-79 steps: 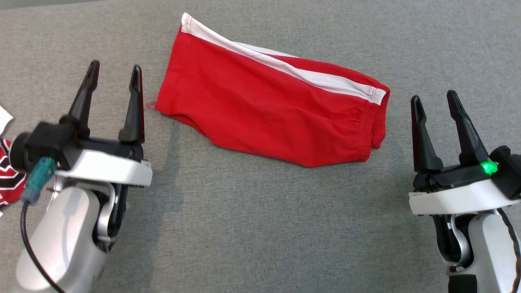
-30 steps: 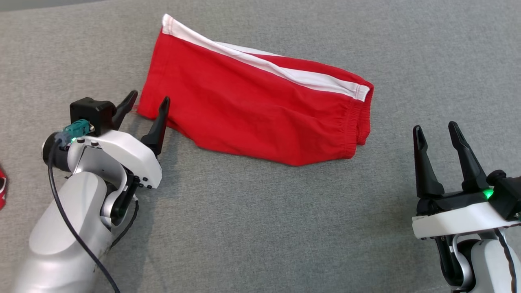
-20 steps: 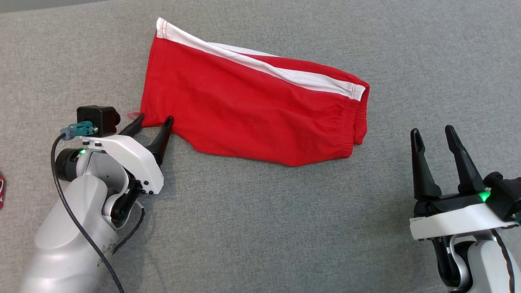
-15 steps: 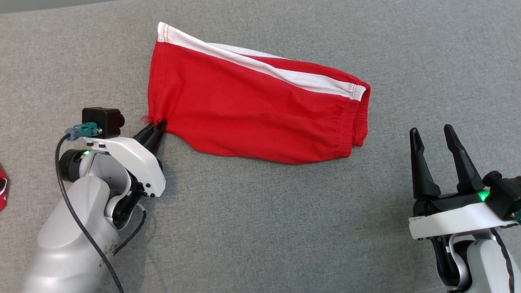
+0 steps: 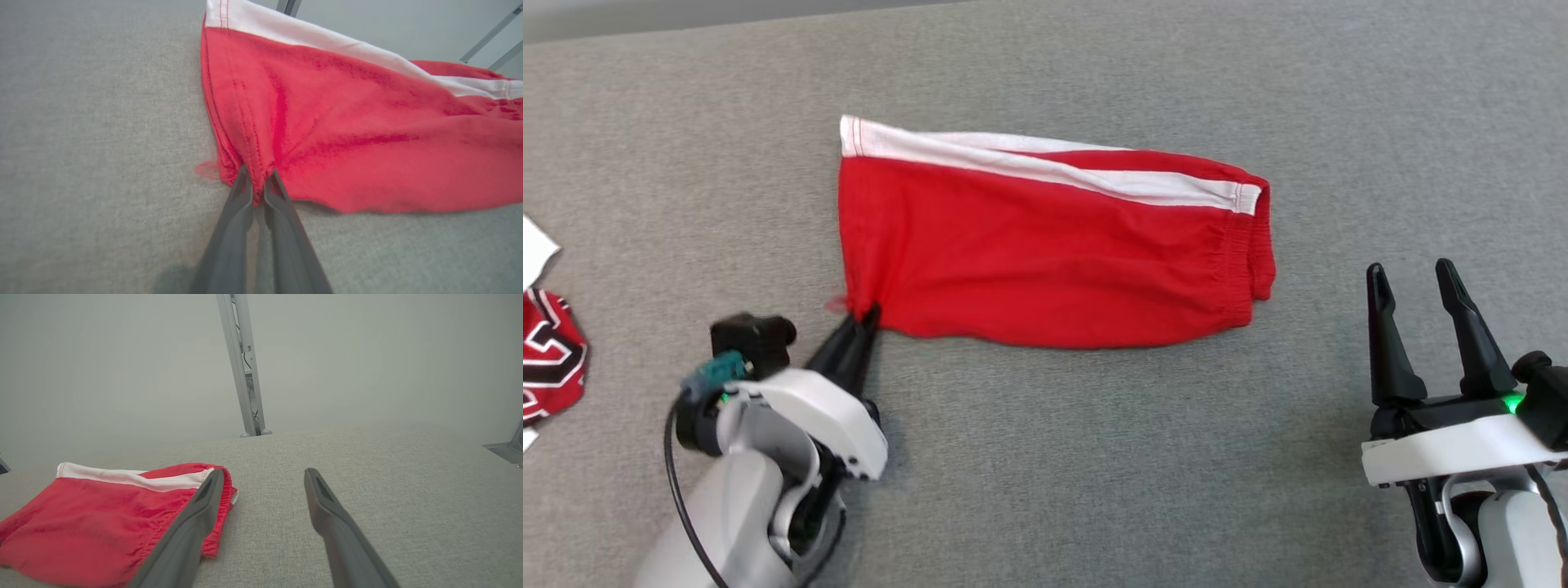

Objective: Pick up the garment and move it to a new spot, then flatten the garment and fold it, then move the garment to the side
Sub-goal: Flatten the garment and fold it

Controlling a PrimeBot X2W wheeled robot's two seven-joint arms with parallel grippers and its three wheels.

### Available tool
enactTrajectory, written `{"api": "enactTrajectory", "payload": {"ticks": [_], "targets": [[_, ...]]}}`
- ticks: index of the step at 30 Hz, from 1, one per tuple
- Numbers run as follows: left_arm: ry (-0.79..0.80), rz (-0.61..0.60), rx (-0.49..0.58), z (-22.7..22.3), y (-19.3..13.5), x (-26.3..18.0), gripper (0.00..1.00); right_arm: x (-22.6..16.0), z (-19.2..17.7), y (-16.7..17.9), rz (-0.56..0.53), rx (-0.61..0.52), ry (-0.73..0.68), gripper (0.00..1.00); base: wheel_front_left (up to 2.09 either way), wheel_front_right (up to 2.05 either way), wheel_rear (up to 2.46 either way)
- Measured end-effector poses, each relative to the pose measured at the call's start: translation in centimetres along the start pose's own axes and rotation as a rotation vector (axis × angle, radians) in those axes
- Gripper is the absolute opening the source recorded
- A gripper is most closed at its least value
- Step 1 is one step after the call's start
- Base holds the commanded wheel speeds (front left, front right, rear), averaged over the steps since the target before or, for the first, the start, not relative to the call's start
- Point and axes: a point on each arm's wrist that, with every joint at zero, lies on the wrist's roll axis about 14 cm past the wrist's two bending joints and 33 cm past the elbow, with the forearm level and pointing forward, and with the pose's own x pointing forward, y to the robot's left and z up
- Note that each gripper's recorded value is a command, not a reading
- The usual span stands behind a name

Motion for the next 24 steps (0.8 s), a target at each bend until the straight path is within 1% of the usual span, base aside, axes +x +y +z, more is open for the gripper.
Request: {"api": "enactTrajectory", "payload": {"ticks": [7,13,14,15,16,19,24], "targets": [[-0.023,0.048,-0.038,-0.8,-0.6,-3.7,0.00,0.4,0.2,1.3,0.036,0.000,0.004,1.00,0.00,0.00,0.00],[-0.046,0.076,-0.057,-0.2,-0.7,-5.5,0.00,0.4,0.4,1.8,0.049,0.002,0.006,1.00,0.00,0.00,0.00],[-0.043,0.076,-0.059,-0.2,-0.8,-5.5,0.08,0.4,0.4,1.8,0.051,0.002,0.010,1.00,0.00,0.00,0.00],[-0.049,0.079,-0.063,0.0,-0.9,-5.6,0.94,0.4,0.4,1.9,0.051,0.002,0.009,1.00,0.00,0.00,0.00],[-0.058,0.081,-0.066,0.2,-0.9,-5.6,1.00,0.3,0.4,1.9,0.051,0.002,0.011,1.00,0.00,0.00,0.00],[-0.135,0.112,-0.053,1.8,-0.4,-5.7,1.00,0.2,0.6,1.8,0.049,0.000,0.013,1.00,0.00,0.00,0.00],[-0.386,0.153,0.029,7.4,0.1,-6.8,1.00,0.1,1.4,1.7,0.048,-0.017,-0.002,1.00,0.00,0.00,0.00]]}}
